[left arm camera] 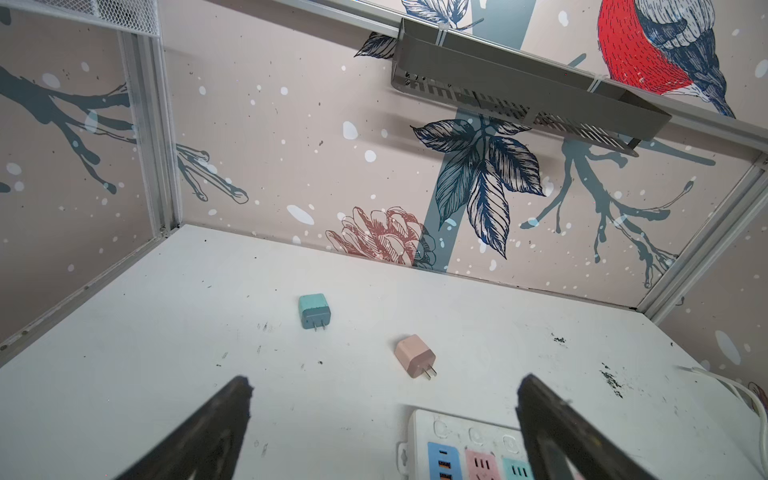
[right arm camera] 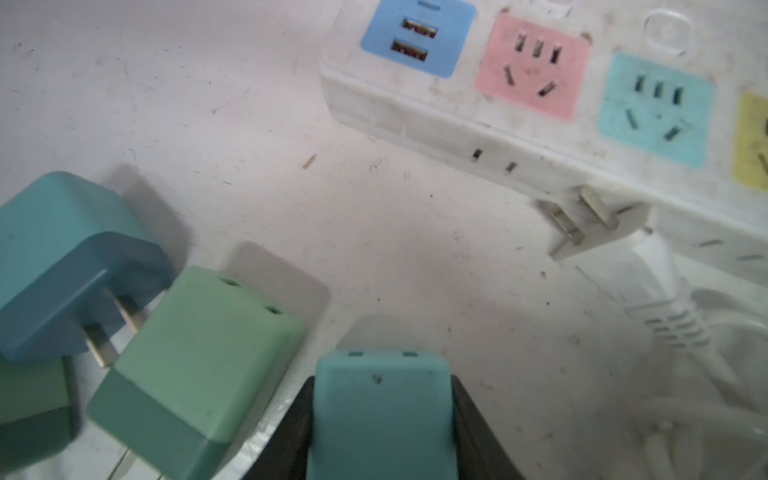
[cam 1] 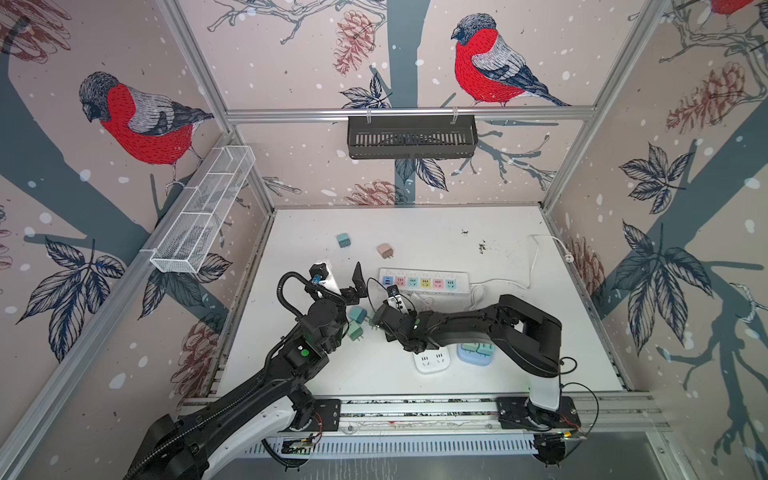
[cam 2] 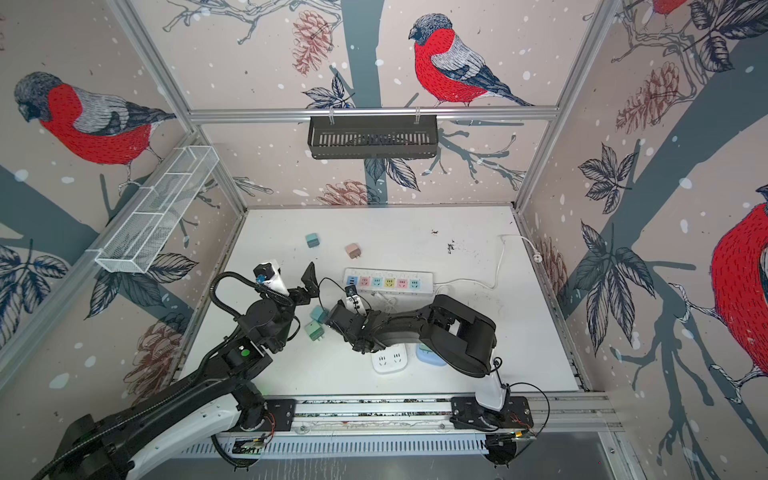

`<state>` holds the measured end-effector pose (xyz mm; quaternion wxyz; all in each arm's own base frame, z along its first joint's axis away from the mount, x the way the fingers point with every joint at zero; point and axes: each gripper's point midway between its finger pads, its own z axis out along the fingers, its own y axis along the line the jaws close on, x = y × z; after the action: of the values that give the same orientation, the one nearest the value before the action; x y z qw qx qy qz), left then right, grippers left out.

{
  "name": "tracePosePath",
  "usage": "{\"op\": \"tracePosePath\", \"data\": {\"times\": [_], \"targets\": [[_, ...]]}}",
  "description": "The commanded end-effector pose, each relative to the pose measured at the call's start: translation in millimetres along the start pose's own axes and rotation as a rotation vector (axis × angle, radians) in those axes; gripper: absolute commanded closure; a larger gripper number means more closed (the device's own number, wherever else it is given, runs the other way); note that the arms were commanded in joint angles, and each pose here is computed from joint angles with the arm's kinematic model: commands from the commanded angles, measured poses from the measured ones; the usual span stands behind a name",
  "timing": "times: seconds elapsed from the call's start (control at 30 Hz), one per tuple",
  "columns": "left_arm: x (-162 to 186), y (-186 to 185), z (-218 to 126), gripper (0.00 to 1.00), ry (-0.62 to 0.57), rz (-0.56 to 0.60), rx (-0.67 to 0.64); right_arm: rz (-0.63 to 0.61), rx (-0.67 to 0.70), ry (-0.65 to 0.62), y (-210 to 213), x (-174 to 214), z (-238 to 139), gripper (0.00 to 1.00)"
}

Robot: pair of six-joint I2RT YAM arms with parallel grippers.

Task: Insert the plug
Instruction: 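Lift the teal adapter with the right gripper toward the left gripper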

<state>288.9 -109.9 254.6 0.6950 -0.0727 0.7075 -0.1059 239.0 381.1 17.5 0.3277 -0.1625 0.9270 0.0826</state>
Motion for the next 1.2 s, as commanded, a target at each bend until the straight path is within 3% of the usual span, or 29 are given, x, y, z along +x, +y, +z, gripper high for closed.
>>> {"op": "tracePosePath", "data": {"times": [0.0,0.2,0.4,0.57,0.77,0.87,0.97,1.07,1.17], "targets": [[-6.3,-0.8,0.7,0.01,-0.010,-0.025,-0.003,-0.038,0.018,0.055,-7.9,14.4,-2.8,0.69],[-15.2,-11.0,3.0,0.01,0.004,-0.032,0.027,-0.050,-0.011,-0.023,-10.5,-7.6,-32.7,0.79],[-27.1,-18.3,0.8,0.01,0.012,-0.146,0.058,-0.015,-0.046,-0.178,-34.8,-39.1,-90.1,0.85],[-30.3,-7.6,2.3,0.01,0.026,-0.277,-0.024,0.005,-0.042,-0.324,-67.9,-53.6,-130.8,0.92],[-49.9,-72.9,6.2,0.01,0.071,-0.120,0.271,-0.021,-0.120,-0.591,-86.9,-83.3,-186.6,0.96],[-46.7,-61.2,9.9,0.01,0.068,-0.162,0.204,-0.077,-0.169,-0.763,-88.5,-103.0,-221.1,0.97],[-39.9,-46.1,10.2,0.02,0.079,-0.123,0.128,-0.156,-0.176,-0.955,-93.3,-123.7,-256.5,0.95],[-41.9,-48.2,7.2,0.02,0.078,-0.064,0.151,-0.370,-0.165,-1.163,-89.2,-140.6,-287.0,0.97],[-35.8,-45.6,6.6,0.02,0.078,-0.038,0.149,-0.510,-0.168,-1.292,-88.1,-159.0,-301.7,0.97]]}}
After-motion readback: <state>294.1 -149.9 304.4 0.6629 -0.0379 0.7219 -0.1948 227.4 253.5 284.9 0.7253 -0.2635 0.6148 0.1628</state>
